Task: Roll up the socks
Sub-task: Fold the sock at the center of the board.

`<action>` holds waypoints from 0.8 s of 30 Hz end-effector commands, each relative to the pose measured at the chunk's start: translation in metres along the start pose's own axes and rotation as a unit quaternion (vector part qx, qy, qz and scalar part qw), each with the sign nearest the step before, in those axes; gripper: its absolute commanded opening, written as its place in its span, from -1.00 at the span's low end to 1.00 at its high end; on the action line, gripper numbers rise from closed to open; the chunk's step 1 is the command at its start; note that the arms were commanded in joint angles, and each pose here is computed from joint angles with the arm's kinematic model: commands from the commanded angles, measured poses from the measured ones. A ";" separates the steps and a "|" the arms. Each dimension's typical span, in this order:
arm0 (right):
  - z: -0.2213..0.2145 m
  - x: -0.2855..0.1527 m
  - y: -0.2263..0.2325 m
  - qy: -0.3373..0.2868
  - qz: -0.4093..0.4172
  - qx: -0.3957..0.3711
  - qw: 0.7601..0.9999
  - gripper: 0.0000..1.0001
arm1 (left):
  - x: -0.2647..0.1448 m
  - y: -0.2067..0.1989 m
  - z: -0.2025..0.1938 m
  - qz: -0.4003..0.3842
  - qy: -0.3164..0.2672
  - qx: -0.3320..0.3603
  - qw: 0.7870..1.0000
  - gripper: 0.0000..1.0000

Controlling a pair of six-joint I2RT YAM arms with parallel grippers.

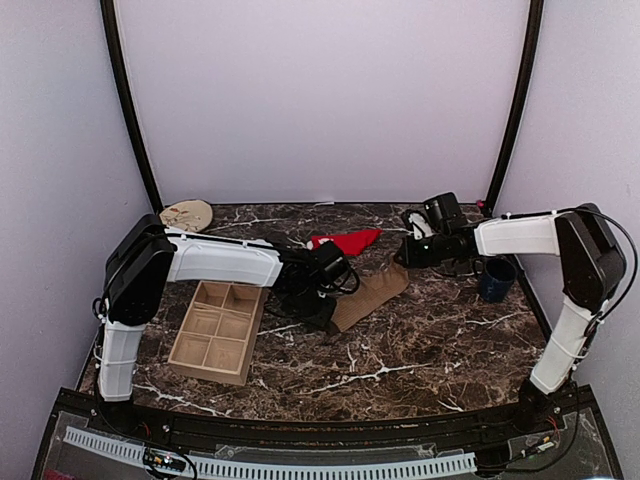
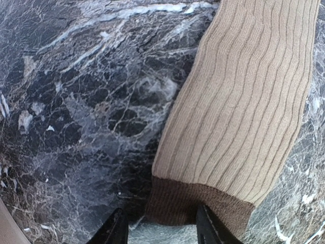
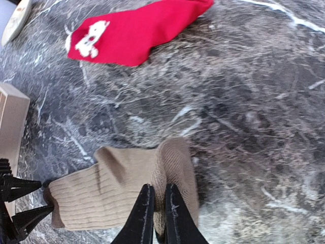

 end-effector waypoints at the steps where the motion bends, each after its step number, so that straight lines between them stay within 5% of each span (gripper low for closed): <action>1: 0.007 -0.009 0.024 -0.022 0.019 -0.010 1.000 -0.84 | -0.003 0.001 0.002 0.000 0.006 -0.006 1.000 -0.02; 24: -0.026 0.002 0.107 0.011 0.102 -0.043 0.994 -0.83 | 0.003 0.002 -0.004 -0.009 0.016 -0.035 0.999 -0.02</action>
Point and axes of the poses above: each gripper's point midway between its finger pads, its own x axis out along the fingers, its own y axis along the line the jaws close on, z = x × y, the point moved 9 cm from there along -x, back along the fingers, and after that the axes turned 7 degrees about -x, right-handed, at the moved point
